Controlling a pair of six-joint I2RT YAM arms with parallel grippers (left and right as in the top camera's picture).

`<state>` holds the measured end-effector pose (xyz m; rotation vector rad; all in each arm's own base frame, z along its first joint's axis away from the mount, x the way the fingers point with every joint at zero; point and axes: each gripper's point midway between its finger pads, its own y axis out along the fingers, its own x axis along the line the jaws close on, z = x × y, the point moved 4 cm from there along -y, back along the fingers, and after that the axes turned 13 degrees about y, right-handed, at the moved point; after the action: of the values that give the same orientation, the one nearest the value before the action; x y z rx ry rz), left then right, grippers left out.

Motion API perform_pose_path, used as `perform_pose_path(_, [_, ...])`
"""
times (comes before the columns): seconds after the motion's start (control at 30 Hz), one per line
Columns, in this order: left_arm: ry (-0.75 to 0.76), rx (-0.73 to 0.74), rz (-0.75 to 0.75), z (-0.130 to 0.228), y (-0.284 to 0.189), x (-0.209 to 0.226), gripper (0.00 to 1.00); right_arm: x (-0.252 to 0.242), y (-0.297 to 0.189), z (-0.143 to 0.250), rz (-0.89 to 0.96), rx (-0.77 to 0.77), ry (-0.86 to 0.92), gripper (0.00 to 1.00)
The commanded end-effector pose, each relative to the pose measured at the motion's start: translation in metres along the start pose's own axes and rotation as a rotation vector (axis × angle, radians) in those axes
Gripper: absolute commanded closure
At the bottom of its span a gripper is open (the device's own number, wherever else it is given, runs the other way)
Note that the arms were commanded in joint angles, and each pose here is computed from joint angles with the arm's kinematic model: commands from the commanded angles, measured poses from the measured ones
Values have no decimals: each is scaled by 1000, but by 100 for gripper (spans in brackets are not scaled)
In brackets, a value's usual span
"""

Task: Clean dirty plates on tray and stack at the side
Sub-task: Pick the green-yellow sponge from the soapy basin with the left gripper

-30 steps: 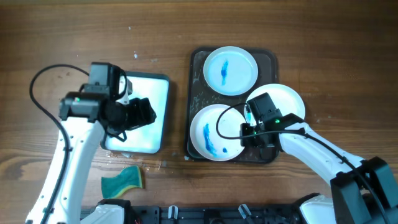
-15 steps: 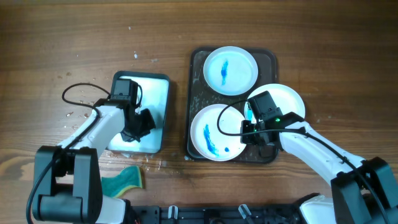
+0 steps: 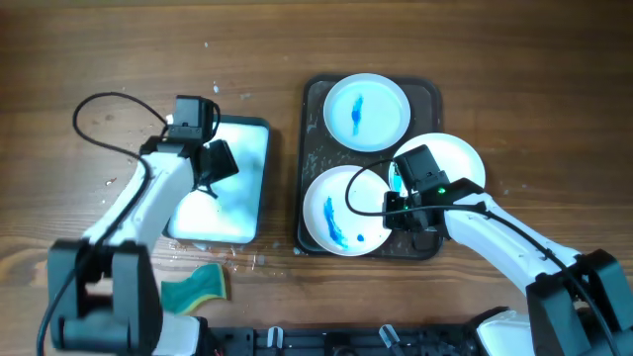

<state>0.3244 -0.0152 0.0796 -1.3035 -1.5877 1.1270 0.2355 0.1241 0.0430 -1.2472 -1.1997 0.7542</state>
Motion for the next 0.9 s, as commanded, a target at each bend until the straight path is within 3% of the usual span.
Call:
perform_pose_path(0.0, [21,91,-66,10,39,3,37,4,-2,1,-22,13,0,94])
perform_pose_path(0.1, [27,156,-52,22,50,1,73,4,-2,2,-22,18,1,93])
perform_pose_path(0.13, [24,164,-15,23,46,-4,75,4,-2,2,-22,18,1,93])
perform_pose_path(0.17, [22,170,6,24,42,-6,72,4,-2,2,-22,18,1,93])
perform_pose_path(0.2, [17,181,56,24,30,-12,51,4,-2,2,-21,19,1,93])
perform_pose_path(0.3, [11,204,120,22,-9,-17,47,2,-2,4,-14,27,3,93])
perform_pose_path(0.43, [-174,394,71,69,-65,-3,43,1,-2,5,-10,32,4,93])
perform_pose_path(0.5, [-224,519,17,94,-76,3,39,1,-2,5,-10,32,4,92])
perform_pose_path(0.57, [-228,581,15,107,-77,4,27,1,-2,4,-10,31,4,92])
perform_pose_path(0.7, [-265,700,37,139,-69,1,37,1,-2,5,-7,35,4,90])
perform_pose_path(0.87, [-385,708,-89,171,-40,15,34,0,-2,6,-4,37,3,89])
